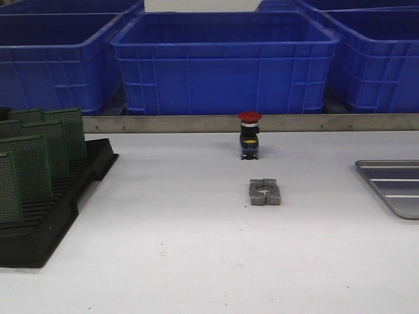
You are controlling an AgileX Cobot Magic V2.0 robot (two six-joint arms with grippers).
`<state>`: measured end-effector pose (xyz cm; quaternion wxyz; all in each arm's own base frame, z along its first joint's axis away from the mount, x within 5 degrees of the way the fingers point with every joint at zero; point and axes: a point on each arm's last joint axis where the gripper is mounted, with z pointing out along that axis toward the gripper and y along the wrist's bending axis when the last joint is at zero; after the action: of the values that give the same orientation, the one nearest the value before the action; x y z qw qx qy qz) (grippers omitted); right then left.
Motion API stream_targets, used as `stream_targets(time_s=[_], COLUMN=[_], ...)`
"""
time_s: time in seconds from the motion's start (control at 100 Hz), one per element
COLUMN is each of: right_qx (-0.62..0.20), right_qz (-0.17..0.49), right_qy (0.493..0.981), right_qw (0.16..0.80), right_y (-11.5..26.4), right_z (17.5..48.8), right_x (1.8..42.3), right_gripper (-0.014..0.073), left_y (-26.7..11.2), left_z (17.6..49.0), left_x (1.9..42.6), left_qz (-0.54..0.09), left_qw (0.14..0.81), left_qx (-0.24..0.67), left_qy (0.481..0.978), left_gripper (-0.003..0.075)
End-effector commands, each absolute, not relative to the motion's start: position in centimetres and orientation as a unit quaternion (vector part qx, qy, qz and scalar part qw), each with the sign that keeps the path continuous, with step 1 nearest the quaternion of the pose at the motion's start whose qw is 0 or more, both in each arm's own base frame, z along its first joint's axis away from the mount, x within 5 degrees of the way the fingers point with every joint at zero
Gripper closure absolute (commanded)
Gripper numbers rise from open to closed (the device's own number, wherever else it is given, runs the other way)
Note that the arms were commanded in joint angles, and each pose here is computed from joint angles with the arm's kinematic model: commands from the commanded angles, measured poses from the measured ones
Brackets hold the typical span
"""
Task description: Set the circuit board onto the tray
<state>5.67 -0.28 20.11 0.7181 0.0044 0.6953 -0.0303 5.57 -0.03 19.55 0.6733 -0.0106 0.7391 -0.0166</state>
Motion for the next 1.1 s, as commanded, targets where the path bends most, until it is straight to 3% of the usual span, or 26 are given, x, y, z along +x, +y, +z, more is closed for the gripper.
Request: stream_targets(time_s=[0.0,0.33,0.61,0.82,1.09], right_qx=[-0.001,-0.001,-0.001,-0.001,-0.001], right_qz=[-0.034,-0.034,-0.034,-0.034,-0.034], right_qy=[0.655,0.655,0.655,0.655,0.655], right_qw=[0.754,0.754,0.754,0.754,0.754], right_y=[-0.2,-0.2,-0.2,-0.2,-0.2], right_z=[21.0,21.0,21.0,21.0,21.0], right_x=[5.4,5.4,5.4,5.4,5.4], right_gripper=[0.0655,0.0655,0.0655,0.0655,0.0655], left_y=[-0.1,-0.1,0.0,0.1,0.1], left_z=[19.9,21.0,26.9,30.1,33.1], left_x=[5.5,5.3,3.8,4.4,9.1], left_qz=[-0.025,-0.022,-0.017,-0.012,-0.006], left_qw=[0.707,0.725,0.753,0.687,0.589], left_qx=[-0.01,-0.006,-0.006,-0.012,-0.014], left_qy=[0.706,0.688,0.658,0.727,0.808], left_gripper=[0.0741,0.0741,0.0741,0.0741,0.074])
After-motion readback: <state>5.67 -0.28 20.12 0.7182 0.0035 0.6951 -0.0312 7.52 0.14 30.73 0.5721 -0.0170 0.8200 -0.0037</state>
